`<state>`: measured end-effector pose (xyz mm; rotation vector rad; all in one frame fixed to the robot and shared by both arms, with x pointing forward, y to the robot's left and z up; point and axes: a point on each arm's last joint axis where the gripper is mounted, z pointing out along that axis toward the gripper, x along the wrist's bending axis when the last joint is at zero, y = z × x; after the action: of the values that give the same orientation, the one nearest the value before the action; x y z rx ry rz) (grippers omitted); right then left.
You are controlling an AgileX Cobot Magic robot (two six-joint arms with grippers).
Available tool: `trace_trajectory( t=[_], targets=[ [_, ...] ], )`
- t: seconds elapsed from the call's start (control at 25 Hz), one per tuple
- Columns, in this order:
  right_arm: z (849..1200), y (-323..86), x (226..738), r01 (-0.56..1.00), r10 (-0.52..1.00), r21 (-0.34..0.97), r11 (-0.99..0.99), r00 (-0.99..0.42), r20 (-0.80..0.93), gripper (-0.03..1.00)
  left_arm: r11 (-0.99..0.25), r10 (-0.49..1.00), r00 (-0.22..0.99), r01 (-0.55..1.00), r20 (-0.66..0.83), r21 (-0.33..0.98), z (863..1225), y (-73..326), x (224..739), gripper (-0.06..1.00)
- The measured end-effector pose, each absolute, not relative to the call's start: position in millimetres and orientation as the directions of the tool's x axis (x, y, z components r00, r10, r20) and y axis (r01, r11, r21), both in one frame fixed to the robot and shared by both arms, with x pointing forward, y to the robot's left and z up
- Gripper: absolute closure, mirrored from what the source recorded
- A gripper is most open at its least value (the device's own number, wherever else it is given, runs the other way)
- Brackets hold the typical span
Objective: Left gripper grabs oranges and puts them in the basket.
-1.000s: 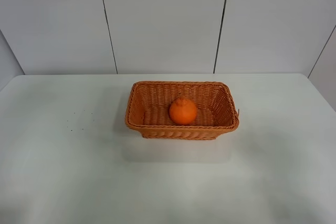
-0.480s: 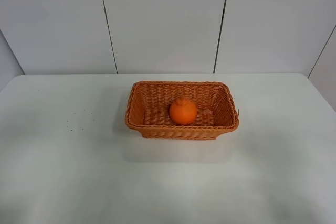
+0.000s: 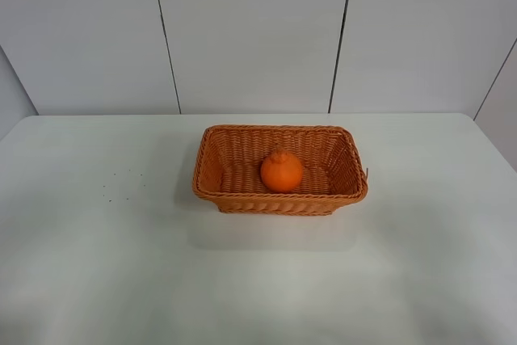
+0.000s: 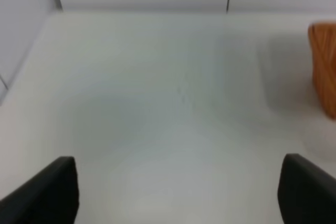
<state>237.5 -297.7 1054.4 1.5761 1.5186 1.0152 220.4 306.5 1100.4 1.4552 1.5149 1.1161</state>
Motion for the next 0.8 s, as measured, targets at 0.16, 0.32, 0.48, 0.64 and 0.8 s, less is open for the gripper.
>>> trace_trajectory(
  t=[0.16, 0.32, 0.48, 0.64, 0.8],
  targets=[
    [1054.4, -297.7, 237.5, 0.438, 0.998, 0.898, -0.054, -0.001, 0.061, 0.27, -0.020, 0.996, -0.070, 0.460, 0.059, 0.888, 1067.4, 306.9, 236.1, 0.08],
    [1054.4, -297.7, 237.5, 0.438, 0.998, 0.898, -0.054, -0.001, 0.061, 0.27, -0.010, 0.996, -0.074, 0.511, 0.056, 0.859, 1051.3, 307.5, 242.1, 0.09],
    [1054.4, -297.7, 237.5, 0.438, 0.998, 0.898, -0.054, -0.001, 0.061, 0.27, -0.006, 0.996, -0.077, 0.508, 0.052, 0.861, 1050.9, 307.5, 242.6, 0.09],
    [1054.4, -297.7, 237.5, 0.438, 0.998, 0.898, -0.054, -0.001, 0.061, 0.27, -0.019, 0.994, -0.079, 0.509, 0.069, 0.860, 1051.0, 308.5, 242.6, 0.09],
    [1054.4, -297.7, 237.5, 0.438, 0.998, 0.898, -0.054, -0.001, 0.061, 0.27, -0.024, 0.994, -0.084, 0.494, 0.076, 0.869, 1051.2, 309.0, 239.9, 0.09]
  ],
)
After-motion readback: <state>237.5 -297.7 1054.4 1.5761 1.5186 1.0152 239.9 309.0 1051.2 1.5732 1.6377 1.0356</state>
